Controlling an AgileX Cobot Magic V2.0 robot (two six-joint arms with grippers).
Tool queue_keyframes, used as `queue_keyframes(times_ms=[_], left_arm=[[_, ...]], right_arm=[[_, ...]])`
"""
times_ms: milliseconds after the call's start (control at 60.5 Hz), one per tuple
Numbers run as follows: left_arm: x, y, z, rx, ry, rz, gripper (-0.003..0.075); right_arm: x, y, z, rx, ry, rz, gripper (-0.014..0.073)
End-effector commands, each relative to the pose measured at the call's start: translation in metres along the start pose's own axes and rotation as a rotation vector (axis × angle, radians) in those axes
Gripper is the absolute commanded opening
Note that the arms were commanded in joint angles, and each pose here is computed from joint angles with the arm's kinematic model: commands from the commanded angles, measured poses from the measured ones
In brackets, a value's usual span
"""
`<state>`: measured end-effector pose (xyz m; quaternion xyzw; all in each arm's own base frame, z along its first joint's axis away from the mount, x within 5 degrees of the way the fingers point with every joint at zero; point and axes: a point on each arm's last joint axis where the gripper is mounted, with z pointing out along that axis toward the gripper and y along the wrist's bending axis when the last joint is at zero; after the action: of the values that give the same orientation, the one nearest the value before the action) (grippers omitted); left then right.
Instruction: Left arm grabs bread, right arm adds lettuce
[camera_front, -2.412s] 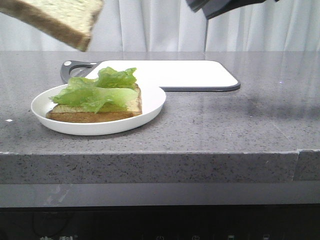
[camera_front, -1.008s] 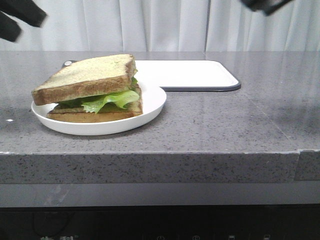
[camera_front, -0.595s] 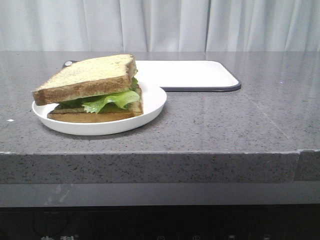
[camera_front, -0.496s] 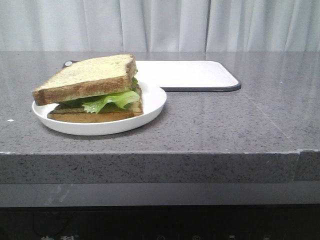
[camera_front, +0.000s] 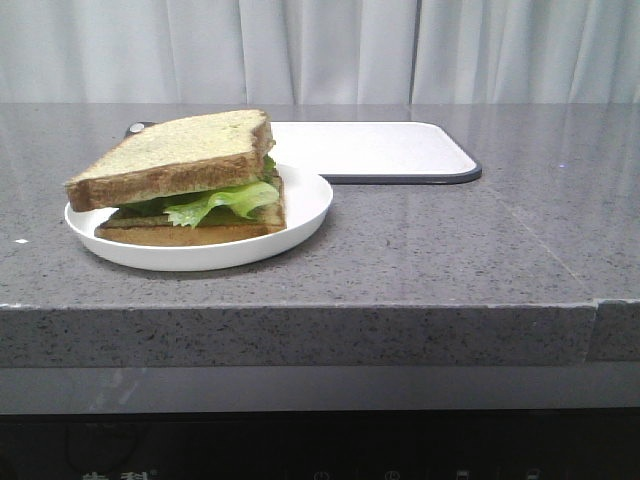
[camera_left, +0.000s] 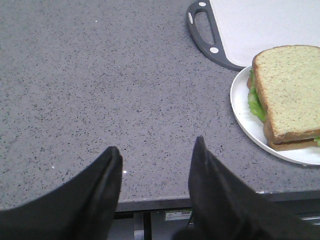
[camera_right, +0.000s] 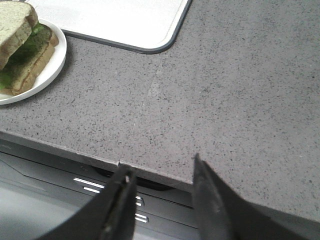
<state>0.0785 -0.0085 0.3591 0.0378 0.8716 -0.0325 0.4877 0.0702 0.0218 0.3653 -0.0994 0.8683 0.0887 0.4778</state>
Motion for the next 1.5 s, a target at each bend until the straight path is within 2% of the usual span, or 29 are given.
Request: queue_keyframes(times_ms=[0,132,215,843,958,1206,1371,1487], left_arm=[[-0.01,0.0,-0.001,0.0,-0.092,-0.018,0.0206],[-0.011,0.0,-0.001,0.005,-0.105,-0.025,0.0048],[-0.013,0.0,-0.001,0.005,-0.122,-0.026,-0.0022],[-0.013,-0.001,-0.001,0.014,-0.128,-0.03,-0.002],[-0.006,-0.002,-0.009,0.006,-0.193,-0.014,-0.002],[0.044,0.002,-0.005,-0.052,-0.504,0.0,-0.002],[0.089,0.004,0.018,-0.063,-0.566,-0.012,-0.002],[0.109,0.005,0.029,-0.062,-0.608,-0.032,-0.002]], right_arm=[[-0.005,-0.001,-0.009,0.016,-0.104,-0.008,0.0154],[-0.003,-0.001,-0.011,0.016,-0.109,-0.009,-0.0027],[-0.004,-0.001,-0.011,0.016,-0.11,-0.009,-0.0124],[-0.002,-0.001,-0.011,0.016,-0.098,-0.009,-0.0118],[-0.002,-0.001,-0.011,0.016,-0.098,-0.009,-0.0118],[-0.002,-0.001,-0.011,0.016,-0.098,-0.009,-0.0118],[-0.002,-0.001,-0.011,0.016,-0.098,-0.009,-0.0118],[-0.002,-0.001,-0.011,0.016,-0.098,-0.009,-0.0118]])
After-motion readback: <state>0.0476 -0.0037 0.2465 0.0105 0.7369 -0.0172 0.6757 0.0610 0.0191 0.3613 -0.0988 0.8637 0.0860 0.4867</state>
